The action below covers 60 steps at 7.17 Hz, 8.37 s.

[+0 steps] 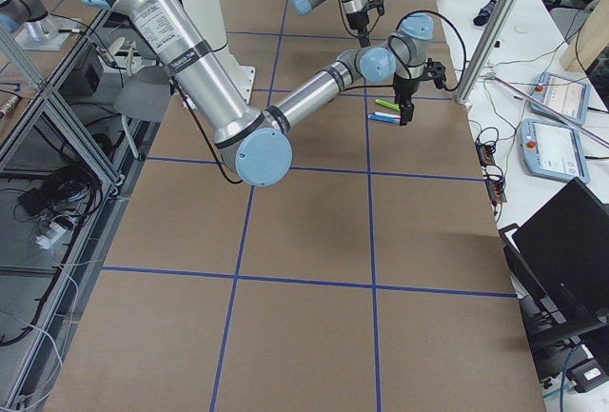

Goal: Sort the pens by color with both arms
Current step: 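Withdraw the left gripper while the right gripper moves over the pen cup, then lower the right gripper onto the yellow highlighter in the cup and close, then lift the yellow highlighter out of the cup with the right gripper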

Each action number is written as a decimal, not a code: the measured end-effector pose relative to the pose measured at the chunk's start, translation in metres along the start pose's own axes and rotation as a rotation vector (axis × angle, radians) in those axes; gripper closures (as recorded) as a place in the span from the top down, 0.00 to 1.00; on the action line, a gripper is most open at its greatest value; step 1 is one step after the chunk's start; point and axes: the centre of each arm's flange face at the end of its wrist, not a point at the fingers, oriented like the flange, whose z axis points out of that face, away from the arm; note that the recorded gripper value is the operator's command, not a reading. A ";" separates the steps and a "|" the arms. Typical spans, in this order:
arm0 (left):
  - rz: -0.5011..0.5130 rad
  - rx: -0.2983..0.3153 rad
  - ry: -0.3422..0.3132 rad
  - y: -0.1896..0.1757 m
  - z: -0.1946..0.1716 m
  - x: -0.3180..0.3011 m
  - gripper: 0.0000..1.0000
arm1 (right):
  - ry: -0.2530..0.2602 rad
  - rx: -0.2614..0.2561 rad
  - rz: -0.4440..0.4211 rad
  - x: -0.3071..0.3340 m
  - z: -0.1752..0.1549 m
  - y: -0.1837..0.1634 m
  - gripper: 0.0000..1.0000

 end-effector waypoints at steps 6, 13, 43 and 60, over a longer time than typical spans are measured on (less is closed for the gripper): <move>0.180 -0.215 -0.047 -0.023 -0.098 -0.126 0.99 | -0.007 -0.199 0.198 -0.189 0.000 0.034 0.99; 0.225 -0.365 -0.110 -0.012 -0.117 -0.175 0.99 | 0.050 -0.428 0.060 -0.296 0.088 0.083 0.69; 0.220 -0.361 -0.098 -0.011 -0.120 -0.172 0.99 | -0.057 -0.401 -0.300 -0.297 0.065 0.141 0.00; 0.235 -0.323 -0.101 -0.025 -0.139 -0.190 0.99 | 0.165 0.325 0.545 -0.357 0.063 0.048 0.00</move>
